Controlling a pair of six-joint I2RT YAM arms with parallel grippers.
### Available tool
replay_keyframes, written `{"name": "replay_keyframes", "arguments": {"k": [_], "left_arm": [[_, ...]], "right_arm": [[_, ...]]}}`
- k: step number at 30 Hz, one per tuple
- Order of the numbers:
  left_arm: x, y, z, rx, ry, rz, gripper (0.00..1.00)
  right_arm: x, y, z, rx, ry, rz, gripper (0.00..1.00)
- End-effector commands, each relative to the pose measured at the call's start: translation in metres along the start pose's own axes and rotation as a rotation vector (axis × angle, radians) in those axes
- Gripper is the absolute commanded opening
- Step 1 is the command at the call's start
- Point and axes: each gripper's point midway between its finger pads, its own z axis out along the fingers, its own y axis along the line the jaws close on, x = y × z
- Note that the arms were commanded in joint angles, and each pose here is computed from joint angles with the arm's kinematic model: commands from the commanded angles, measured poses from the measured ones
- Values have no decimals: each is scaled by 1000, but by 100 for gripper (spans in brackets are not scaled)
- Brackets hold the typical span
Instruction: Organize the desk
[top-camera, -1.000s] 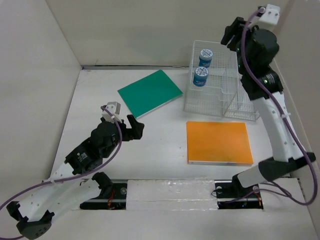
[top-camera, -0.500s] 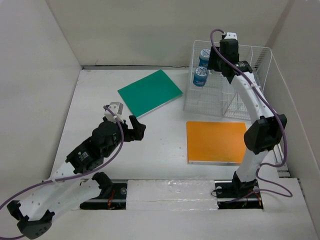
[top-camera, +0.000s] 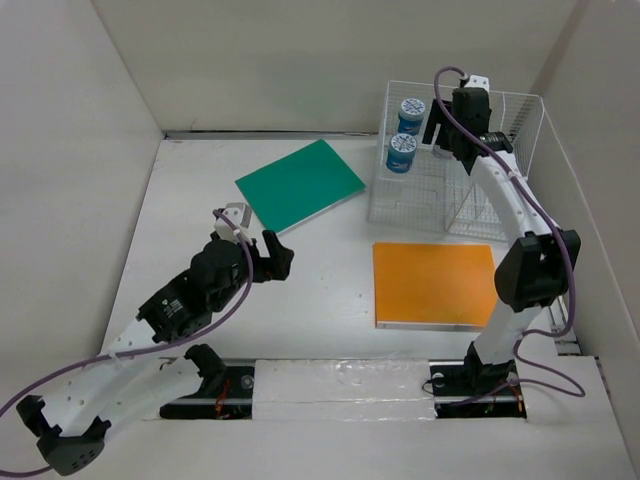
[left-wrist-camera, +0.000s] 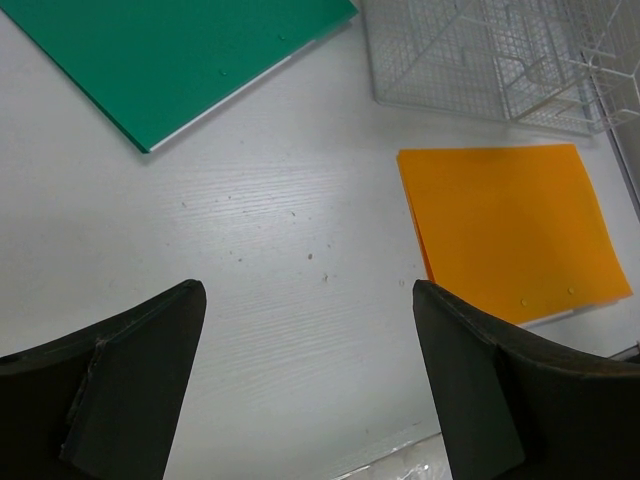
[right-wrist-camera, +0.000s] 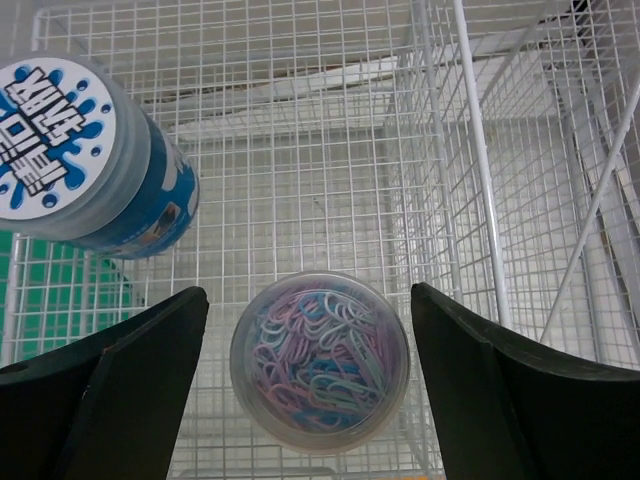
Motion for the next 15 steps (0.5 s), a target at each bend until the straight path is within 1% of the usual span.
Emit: {"name": "replay_keyframes", "arguments": {"k": [1, 3, 4, 5, 6, 7, 8, 9, 10, 11, 12, 13, 14, 15], "left_arm": [[-1, -2, 6, -2, -4, 16, 80], [6, -3, 13, -11, 38, 34, 79], [19, -10, 22, -12, 100, 59, 79], [19, -10, 22, -12, 101, 60, 79], [18, -18, 24, 8, 107, 48, 79], [22, -27, 26, 34, 125, 42, 79], [30, -36, 31, 54, 147, 41, 79], [37, -58, 29, 113, 152, 31, 80], [39, -62, 32, 88, 133, 35, 81], [58, -68, 42, 64, 174, 63, 82], [65, -78, 47, 62, 181, 58, 84], [78, -87, 51, 62, 205, 80, 85], [102, -88, 66, 38, 271, 100, 85], [109, -100, 75, 76, 276, 84, 85]], "right_arm": [[-58, 9, -30, -65, -169, 54, 89], [-75, 16, -47, -105, -208, 63, 91], [-101, 19, -76, -151, -271, 78, 94], [-101, 19, -76, -151, -271, 78, 94], [-107, 19, -86, -168, -289, 85, 94], [-120, 15, -109, -180, -337, 100, 94], [-124, 12, -122, -189, -363, 108, 94], [-126, 9, -134, -196, -385, 128, 93], [-108, 0, -131, -175, -372, 141, 92], [-117, -10, -166, -190, -441, 173, 91], [-110, -14, -175, -198, -460, 207, 86], [-70, -22, -161, -178, -398, 212, 84], [-76, -28, -190, -210, -470, 258, 80], [-65, -29, -195, -228, -466, 268, 73]]}}
